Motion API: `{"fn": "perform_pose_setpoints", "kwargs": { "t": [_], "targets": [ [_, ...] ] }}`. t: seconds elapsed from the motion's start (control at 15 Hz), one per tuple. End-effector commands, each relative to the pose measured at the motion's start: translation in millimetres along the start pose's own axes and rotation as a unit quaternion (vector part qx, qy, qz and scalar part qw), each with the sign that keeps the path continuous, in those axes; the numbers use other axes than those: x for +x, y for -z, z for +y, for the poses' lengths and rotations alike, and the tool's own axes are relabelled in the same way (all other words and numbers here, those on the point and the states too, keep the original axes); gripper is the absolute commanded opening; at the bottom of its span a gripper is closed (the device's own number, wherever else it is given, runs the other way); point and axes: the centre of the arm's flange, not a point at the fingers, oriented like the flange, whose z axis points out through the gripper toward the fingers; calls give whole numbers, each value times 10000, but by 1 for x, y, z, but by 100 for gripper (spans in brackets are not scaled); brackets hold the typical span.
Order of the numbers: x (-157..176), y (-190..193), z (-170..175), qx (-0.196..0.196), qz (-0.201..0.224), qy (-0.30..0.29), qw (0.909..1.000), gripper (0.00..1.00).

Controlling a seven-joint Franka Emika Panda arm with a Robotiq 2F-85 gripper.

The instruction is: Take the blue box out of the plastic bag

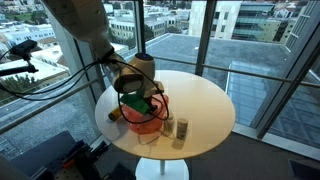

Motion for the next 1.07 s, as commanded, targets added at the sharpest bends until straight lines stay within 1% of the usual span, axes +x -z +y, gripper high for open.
{"fn": "perform_pose_setpoints", "kwargs": {
  "t": [0.0,0.33,1.0],
  "targets": [
    [2,0,3,90,57,116,9999,100],
    [4,0,4,95,60,128,9999,100],
    [1,-12,11,15,-68,24,10000,100]
  ]
}}
